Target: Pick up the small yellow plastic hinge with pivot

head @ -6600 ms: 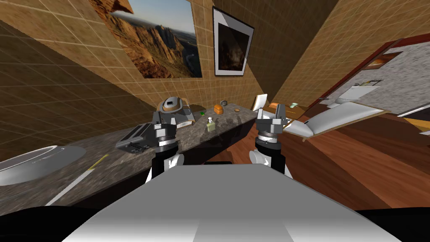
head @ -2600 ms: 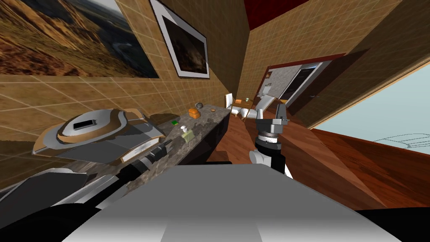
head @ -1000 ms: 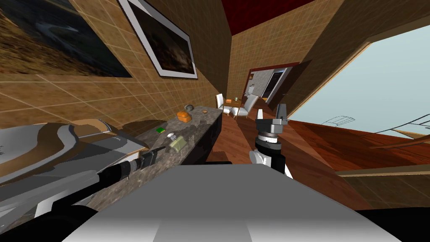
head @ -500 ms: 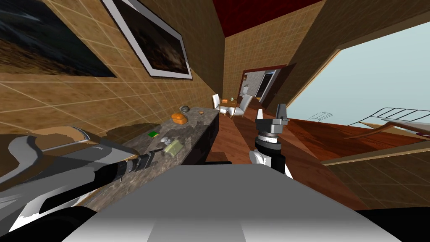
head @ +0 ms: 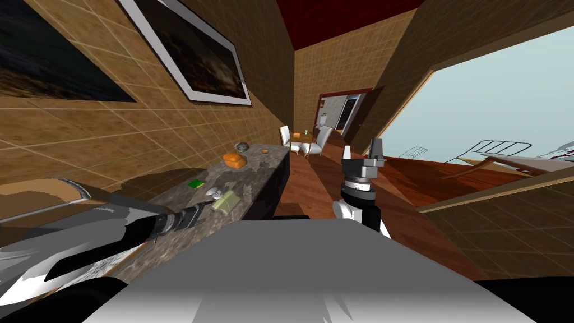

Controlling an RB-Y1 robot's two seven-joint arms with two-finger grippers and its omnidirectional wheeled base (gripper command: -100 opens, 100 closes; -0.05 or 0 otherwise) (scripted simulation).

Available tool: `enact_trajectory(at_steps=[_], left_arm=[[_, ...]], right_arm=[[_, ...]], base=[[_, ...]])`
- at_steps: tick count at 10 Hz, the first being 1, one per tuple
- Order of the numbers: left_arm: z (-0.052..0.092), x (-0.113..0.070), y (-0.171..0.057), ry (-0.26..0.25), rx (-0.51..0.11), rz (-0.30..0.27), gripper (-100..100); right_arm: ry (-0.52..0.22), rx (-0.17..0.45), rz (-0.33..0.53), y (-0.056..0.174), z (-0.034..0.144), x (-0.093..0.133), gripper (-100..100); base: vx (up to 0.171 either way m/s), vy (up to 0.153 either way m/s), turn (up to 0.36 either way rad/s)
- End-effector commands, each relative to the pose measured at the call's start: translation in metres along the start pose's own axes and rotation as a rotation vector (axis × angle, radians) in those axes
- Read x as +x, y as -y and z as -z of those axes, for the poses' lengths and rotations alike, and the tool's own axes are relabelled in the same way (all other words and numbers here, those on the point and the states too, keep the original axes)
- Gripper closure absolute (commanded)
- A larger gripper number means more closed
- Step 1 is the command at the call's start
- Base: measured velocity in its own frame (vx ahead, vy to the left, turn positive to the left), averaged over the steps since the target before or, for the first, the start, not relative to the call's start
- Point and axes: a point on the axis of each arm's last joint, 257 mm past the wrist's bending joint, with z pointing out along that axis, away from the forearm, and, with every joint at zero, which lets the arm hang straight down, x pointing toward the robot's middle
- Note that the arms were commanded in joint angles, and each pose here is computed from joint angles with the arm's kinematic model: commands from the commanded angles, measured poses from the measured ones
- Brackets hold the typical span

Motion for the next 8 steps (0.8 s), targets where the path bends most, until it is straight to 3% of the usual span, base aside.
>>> enact_trajectory(at_steps=[1,2,3,5,6,8], left_arm=[[0.001,-0.003,-0.005,-0.003,-0.034,0.021,-100],[0.001,-0.003,-0.005,-0.003,-0.034,0.031,-100],[0.004,-0.008,-0.018,-0.005,-0.096,0.028,-100],[0.004,-0.008,-0.016,-0.006,-0.101,0.053,-100],[0.007,-0.013,-0.028,-0.007,-0.162,0.049,-100],[0.007,-0.013,-0.026,-0.006,-0.165,0.075,-100]], right_arm=[[0.0,0.0,0.0,0.0,0.0,0.0,0],[0.0,0.0,0.0,0.0,0.0,0.0,0],[0.0,0.0,0.0,0.0,0.0,0.0,0],[0.0,0.0,0.0,0.0,0.0,0.0,0],[0.0,0.0,0.0,0.0,0.0,0.0,0],[0.0,0.0,0.0,0.0,0.0,0.0,0]], base=[[0.028,-0.008,-0.145],[0.015,-0.001,0.0],[0.026,-0.01,-0.202],[0.019,-0.001,-0.064],[0.021,-0.011,-0.234],[0.017,-0.004,-0.04]])
